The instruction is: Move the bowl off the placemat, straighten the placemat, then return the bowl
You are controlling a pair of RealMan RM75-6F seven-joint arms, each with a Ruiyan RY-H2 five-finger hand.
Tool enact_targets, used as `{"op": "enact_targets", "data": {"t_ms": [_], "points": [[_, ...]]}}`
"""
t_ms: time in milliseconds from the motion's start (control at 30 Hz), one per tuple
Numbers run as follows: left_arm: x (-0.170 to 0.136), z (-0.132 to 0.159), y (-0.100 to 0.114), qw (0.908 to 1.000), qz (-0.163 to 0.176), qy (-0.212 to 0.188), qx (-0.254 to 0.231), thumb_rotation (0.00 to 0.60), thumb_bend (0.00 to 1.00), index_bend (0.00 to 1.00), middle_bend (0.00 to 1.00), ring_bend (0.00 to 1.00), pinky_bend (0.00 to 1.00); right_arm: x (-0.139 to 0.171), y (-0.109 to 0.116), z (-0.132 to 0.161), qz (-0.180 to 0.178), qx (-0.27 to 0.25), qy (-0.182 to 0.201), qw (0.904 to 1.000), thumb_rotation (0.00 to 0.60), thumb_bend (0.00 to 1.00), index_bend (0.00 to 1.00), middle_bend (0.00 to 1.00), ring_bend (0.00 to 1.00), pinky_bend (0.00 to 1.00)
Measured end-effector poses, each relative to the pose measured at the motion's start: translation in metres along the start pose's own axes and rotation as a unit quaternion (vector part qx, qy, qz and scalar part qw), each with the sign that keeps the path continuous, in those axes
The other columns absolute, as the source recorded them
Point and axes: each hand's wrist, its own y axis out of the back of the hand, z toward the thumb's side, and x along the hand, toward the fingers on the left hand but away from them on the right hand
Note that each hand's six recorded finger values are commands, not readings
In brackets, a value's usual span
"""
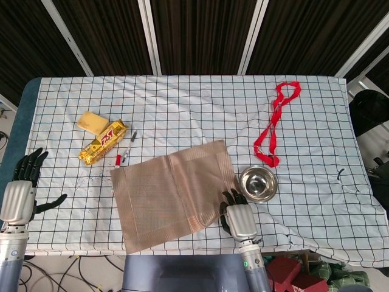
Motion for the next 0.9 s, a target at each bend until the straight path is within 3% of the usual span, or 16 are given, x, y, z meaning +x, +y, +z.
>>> {"op": "enact_targets", "data": {"t_ms": [900], "points": [[0.000,-0.001,0.000,1.0000,0.000,0.001,0.001,0.600,0.02,0.05,0.01,0.00,0.00,0.002,-0.014,0.027,0.010,-0.014,0.032,0.9993,0.600,0.59,0.66,0.19,0.09,0.19]]}}
